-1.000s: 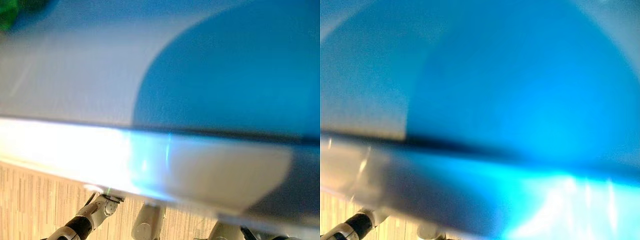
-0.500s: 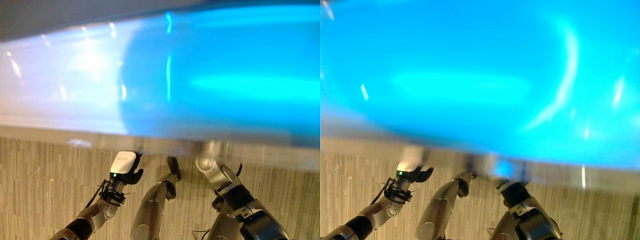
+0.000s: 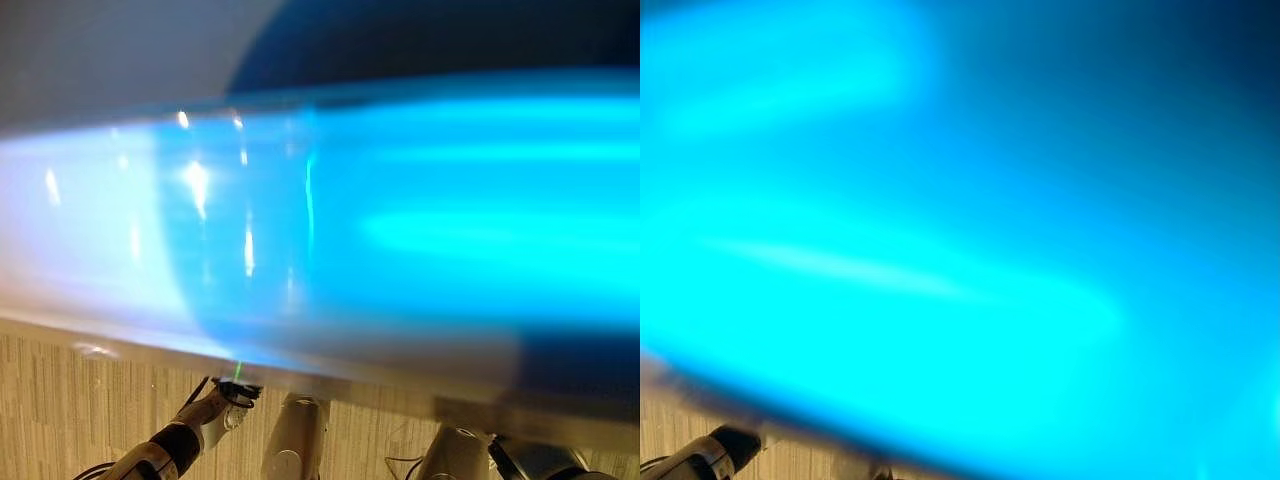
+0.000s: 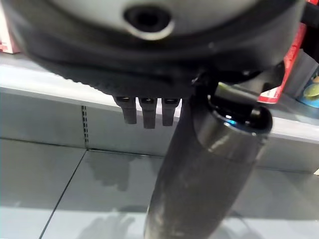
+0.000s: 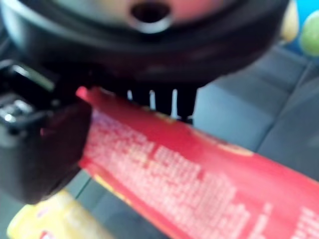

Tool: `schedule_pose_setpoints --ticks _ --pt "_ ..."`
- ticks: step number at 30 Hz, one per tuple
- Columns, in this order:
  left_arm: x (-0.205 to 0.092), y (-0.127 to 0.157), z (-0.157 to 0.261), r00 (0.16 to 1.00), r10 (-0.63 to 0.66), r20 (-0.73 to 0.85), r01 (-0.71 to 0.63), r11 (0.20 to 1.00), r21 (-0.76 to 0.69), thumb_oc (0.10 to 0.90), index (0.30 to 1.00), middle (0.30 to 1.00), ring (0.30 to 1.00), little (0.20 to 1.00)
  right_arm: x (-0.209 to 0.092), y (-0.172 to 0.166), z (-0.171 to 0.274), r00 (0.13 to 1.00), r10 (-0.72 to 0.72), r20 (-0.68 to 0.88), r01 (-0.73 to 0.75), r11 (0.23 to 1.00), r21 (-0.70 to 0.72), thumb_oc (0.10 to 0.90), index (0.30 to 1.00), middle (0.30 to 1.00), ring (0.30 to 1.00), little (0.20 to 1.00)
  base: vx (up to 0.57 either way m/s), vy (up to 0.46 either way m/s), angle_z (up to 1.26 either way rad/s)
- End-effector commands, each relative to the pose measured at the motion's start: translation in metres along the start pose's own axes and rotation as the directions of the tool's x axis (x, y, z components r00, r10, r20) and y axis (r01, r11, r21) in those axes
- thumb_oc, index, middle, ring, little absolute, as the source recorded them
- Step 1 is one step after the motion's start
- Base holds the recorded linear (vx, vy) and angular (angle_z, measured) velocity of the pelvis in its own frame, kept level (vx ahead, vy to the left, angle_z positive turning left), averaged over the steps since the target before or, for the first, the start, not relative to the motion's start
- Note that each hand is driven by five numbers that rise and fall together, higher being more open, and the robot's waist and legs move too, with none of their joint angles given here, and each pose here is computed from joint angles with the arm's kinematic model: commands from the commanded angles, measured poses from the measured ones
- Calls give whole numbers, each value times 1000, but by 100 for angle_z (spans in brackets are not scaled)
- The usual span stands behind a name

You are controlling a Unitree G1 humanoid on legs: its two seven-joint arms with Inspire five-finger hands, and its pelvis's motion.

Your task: Put the goods on the table back onto the shelves and tidy them up.

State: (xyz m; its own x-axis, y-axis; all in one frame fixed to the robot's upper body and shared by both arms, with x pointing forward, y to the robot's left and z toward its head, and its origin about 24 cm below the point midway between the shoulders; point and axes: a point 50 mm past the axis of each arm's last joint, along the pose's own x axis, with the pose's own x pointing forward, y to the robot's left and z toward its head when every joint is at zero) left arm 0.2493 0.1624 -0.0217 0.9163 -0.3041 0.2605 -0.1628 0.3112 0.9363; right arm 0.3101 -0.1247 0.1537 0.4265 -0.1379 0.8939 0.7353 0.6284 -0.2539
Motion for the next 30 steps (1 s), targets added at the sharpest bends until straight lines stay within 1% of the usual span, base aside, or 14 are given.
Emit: schedule_pose_setpoints --ticks 1,5,14,24,30 --pt "-4 0 8 997 77 22 -76 997 -29 800 900 900 900 900 19 -1 31 982 -126 144 111 988 106 800 900 900 900 900 0 0 0" --pt "-6 -1 7 997 71 14 -71 997 -29 800 900 900 900 900 16 -2 31 982 -136 133 119 984 131 800 900 900 900 900 0 0 0" --pt "-10 0 1 997 72 0 -72 997 -3 800 900 900 900 900 7 -5 34 987 -109 120 87 980 180 800 900 900 900 900 -1 0 0" --pt "-11 2 -4 998 60 -7 -60 998 20 800 900 900 900 900 17 -28 49 960 -204 189 154 956 249 800 900 900 900 900 0 0 0" --pt "-16 -2 -6 1000 18 -18 -17 999 29 800 900 900 900 900 13 -34 55 959 -210 189 150 946 289 800 900 900 900 900 4 2 -2"
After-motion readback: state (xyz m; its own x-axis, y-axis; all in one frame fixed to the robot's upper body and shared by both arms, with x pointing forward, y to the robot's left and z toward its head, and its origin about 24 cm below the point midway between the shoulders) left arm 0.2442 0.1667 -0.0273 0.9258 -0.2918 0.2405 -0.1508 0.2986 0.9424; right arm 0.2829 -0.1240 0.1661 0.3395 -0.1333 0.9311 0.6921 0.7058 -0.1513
